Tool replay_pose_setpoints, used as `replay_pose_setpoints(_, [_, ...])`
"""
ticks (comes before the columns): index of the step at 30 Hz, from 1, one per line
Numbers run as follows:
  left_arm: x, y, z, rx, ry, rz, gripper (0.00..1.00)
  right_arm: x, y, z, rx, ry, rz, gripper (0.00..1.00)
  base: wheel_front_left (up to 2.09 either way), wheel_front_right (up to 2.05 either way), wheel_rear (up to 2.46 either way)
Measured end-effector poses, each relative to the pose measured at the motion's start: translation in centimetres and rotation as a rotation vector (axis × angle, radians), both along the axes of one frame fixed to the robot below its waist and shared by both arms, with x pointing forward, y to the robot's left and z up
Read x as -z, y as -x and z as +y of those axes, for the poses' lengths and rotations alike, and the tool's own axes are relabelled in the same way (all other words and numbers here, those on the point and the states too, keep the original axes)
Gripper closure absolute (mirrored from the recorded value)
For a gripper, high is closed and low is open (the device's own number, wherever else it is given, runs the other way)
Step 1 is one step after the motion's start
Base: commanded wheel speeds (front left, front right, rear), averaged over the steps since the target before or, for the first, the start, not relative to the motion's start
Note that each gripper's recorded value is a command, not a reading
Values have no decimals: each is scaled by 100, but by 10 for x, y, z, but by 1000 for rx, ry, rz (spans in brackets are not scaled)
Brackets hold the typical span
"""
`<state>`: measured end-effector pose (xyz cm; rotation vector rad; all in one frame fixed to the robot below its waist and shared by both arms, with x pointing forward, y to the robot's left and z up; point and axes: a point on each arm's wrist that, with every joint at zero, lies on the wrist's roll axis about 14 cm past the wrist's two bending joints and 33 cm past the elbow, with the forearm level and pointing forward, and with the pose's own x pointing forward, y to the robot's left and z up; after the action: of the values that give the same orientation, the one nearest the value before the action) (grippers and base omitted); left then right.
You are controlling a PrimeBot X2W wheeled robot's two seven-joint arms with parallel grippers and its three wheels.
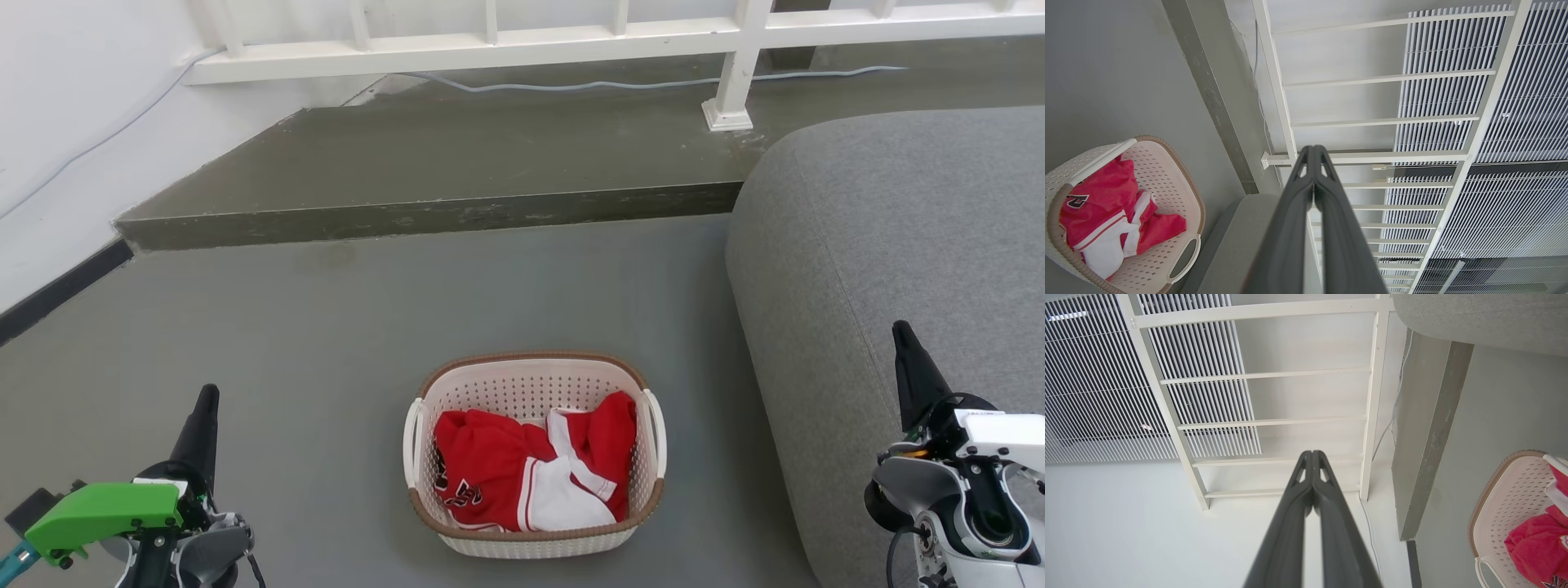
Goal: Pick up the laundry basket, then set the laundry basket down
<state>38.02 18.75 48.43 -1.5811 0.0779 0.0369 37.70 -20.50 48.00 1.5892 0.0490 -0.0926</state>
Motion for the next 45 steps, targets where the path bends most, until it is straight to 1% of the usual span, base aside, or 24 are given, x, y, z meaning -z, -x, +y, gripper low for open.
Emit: replay_pose_setpoints(45, [0, 0, 0, 0, 0, 0, 100, 0, 0, 0, 1, 0, 0, 100, 0, 0, 0])
